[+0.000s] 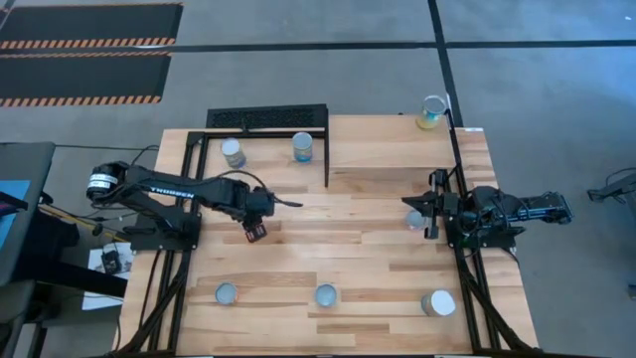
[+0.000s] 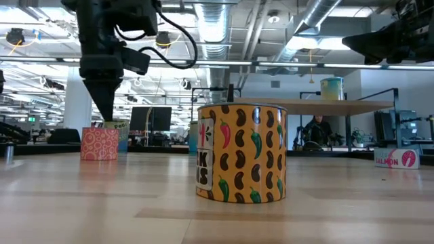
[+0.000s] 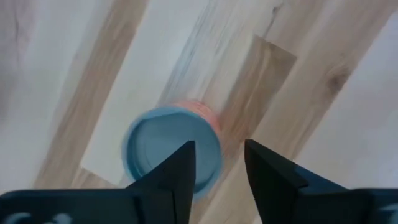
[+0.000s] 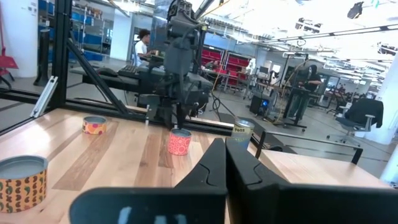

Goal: Pick and place cans onto a shelf
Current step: Put the red can on the shelf

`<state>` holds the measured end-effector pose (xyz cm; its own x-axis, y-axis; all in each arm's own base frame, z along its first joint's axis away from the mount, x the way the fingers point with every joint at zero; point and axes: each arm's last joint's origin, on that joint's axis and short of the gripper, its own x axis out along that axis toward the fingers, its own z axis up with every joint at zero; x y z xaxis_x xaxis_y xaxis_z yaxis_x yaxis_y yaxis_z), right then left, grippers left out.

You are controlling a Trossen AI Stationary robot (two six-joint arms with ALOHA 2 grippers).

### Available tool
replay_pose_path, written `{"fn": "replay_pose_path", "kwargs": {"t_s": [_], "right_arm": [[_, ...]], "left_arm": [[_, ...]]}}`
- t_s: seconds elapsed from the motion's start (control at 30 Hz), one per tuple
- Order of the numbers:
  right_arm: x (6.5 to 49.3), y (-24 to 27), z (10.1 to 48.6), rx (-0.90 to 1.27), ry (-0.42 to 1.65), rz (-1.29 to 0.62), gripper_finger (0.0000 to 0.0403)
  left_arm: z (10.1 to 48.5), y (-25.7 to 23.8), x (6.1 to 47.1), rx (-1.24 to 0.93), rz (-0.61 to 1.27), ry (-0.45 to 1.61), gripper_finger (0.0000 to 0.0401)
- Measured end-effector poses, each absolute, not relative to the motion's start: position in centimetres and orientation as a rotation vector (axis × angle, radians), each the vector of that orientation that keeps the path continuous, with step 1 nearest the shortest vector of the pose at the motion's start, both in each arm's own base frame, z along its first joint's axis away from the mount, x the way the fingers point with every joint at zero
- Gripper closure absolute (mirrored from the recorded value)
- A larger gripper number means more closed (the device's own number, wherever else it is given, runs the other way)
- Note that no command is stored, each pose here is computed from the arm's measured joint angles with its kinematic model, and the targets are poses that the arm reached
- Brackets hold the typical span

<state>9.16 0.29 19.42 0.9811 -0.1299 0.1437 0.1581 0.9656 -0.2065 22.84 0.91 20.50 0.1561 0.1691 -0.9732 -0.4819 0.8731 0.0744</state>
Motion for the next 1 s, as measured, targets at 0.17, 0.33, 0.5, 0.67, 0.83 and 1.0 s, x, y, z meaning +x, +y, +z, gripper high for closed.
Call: {"fn": "replay_pose_path", "kwargs": {"t_s": [0.17, 0.33, 0.5, 0.67, 0.83, 1.0], "right_arm": [[9.2, 0.3, 19.4, -0.221, -0.130, -0.146, 0.0398], [9.2, 0.3, 19.4, -0.222, -0.129, -0.146, 0.0396], [9.2, 0.3, 19.4, -0.235, -0.128, -0.147, 0.0397], [9.2, 0.3, 19.4, -0.235, -0.129, -0.147, 0.0397], [9.2, 0.3, 19.4, -0.237, -0.128, -0.147, 0.0397], [9.2, 0.3, 19.4, -0.237, -0.130, -0.147, 0.0397]], "left_arm": [[19.1, 1.0, 22.3, -0.252, 0.545, 1.327, 0.0268], [17.9, 1.0, 22.1, -0.247, 0.539, 1.298, 0.0272], [17.8, 1.0, 22.1, -0.235, 0.537, 1.289, 0.0314], [17.9, 0.8, 22.9, -0.217, 0.366, 1.254, 0.0389], [19.3, 0.6, 24.6, -0.209, 0.142, 1.165, 0.0397], [23.6, 1.5, 27.0, -0.105, 0.055, 0.985, 0.0399]]}}
